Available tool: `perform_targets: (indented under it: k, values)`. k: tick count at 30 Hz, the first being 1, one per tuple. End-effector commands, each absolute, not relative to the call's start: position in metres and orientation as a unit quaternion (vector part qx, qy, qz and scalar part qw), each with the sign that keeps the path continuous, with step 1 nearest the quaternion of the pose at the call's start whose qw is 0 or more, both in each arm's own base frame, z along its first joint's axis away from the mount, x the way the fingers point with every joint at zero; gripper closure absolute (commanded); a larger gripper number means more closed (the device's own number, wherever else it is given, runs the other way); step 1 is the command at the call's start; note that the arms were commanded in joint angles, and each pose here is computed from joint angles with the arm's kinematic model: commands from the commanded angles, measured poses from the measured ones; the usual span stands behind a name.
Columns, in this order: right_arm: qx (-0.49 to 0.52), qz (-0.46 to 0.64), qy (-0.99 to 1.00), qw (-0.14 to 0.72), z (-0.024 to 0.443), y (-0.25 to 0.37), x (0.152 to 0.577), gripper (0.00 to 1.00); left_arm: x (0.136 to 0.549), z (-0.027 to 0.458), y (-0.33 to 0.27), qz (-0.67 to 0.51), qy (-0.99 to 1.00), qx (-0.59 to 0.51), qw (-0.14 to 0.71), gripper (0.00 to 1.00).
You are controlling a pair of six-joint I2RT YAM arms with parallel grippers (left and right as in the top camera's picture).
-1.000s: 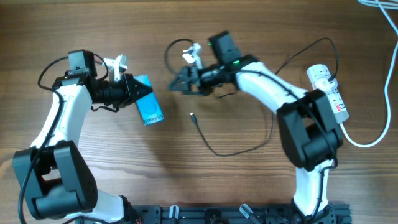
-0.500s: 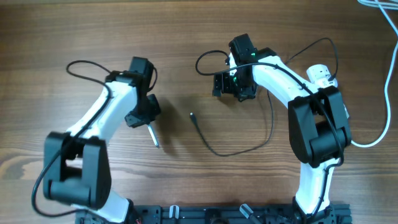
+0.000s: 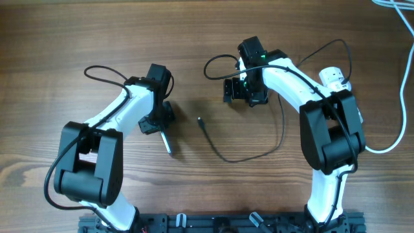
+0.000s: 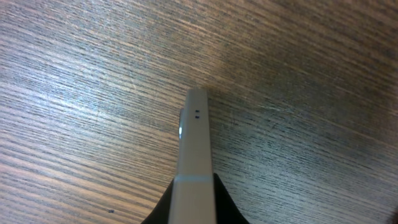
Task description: Plug charger to phone and switch on socket
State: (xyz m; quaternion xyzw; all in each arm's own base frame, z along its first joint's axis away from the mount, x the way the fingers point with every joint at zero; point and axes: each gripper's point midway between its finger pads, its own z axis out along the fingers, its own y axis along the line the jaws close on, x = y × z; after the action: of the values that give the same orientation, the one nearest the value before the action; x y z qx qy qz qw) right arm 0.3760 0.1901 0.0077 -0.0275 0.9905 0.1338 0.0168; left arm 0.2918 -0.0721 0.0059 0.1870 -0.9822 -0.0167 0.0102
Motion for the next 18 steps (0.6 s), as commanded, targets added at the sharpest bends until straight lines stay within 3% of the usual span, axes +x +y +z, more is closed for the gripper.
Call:
perform_targets:
  k: [1, 4, 7, 11, 13, 18]
  values:
    - [-0.036, 0.115, 0.993, 0.016, 0.003, 0.184, 0.373, 0.08, 0.285, -0.003, -0.07, -0.027, -0.981, 0.194, 0.015, 0.96]
    - [-0.067, 0.13, 0.989, 0.014, 0.005, 0.19, 0.371, 0.04, 0.286, -0.004, -0.071, -0.024, -0.981, 0.194, 0.011, 0.96]
    - [-0.101, 0.132, 0.986, 0.01, 0.005, 0.198, 0.364, 0.11, 0.288, -0.004, -0.077, 0.007, -0.98, 0.2, 0.019, 0.96]
    - [-0.219, 0.174, 0.96, -0.008, 0.009, 0.238, 0.335, 0.37, 0.314, 0.018, -0.116, 0.249, -0.95, 0.184, 0.034, 0.96]
    - [-0.24, 0.172, 0.955, -0.018, 0.009, 0.252, 0.321, 0.39, 0.328, 0.031, -0.109, 0.316, -0.926, 0.203, 0.024, 0.96]
    - [-0.281, 0.138, 0.949, -0.025, 0.005, 0.276, 0.294, 0.4, 0.33, 0.037, -0.08, 0.345, -0.915, 0.21, 0.013, 0.96]
